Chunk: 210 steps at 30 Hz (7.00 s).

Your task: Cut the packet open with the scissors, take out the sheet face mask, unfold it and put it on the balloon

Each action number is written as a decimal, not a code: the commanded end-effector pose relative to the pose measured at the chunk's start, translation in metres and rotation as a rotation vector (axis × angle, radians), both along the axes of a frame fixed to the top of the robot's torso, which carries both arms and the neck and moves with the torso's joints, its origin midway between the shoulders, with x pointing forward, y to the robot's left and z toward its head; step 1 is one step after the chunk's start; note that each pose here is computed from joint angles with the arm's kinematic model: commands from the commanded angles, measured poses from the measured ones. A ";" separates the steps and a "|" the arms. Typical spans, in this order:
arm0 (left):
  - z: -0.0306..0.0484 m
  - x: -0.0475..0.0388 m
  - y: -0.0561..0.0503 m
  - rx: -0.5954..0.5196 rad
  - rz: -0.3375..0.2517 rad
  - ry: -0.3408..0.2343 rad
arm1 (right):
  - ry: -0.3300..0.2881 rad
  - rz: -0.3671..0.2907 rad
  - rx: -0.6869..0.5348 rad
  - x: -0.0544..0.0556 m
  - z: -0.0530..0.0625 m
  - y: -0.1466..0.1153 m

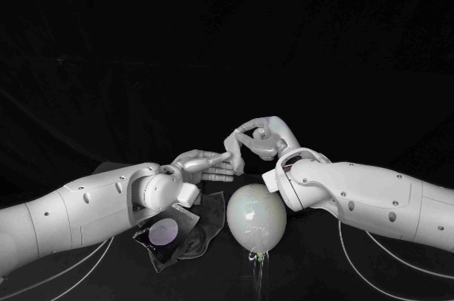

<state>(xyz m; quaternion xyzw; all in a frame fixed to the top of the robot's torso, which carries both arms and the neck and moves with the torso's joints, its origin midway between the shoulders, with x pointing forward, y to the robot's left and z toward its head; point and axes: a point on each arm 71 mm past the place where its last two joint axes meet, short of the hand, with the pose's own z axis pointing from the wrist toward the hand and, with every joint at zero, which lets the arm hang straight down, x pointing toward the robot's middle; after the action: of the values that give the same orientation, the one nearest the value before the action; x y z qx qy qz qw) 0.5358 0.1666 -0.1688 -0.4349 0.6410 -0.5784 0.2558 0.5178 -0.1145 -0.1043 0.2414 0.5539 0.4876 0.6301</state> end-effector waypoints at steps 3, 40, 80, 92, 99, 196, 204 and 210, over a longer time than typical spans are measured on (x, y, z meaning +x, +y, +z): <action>0.0048 -0.0002 -0.003 -0.017 -0.019 -0.067 | -0.014 0.002 -0.002 0.001 0.002 0.000; 0.0073 0.0039 0.009 0.006 0.087 -0.124 | -0.015 -0.046 -0.009 0.008 0.001 -0.016; 0.0139 0.0013 0.017 -0.030 0.134 -0.204 | 0.036 -0.046 -0.049 0.016 -0.003 -0.027; 0.0126 -0.0024 0.015 -0.016 0.060 -0.186 | 0.045 -0.053 -0.060 0.020 -0.004 -0.031; 0.0125 -0.0033 0.014 0.003 0.048 -0.192 | 0.054 -0.040 -0.068 0.021 -0.005 -0.029; 0.0169 -0.0054 0.011 -0.071 0.172 -0.192 | 0.048 0.022 -0.222 -0.001 -0.012 0.025; 0.0171 -0.0060 0.010 -0.072 0.169 -0.192 | 0.052 0.020 -0.233 -0.001 -0.013 0.028; 0.0171 -0.0068 0.009 -0.073 0.165 -0.189 | 0.047 0.018 -0.231 -0.001 -0.013 0.029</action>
<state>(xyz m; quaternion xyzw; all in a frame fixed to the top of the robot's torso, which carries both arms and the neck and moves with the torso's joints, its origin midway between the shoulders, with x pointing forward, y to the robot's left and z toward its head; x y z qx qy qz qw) 0.5296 0.1780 -0.1537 -0.4439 0.5554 -0.6123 0.3459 0.5175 -0.0863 -0.1182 0.1797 0.6254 0.4236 0.6302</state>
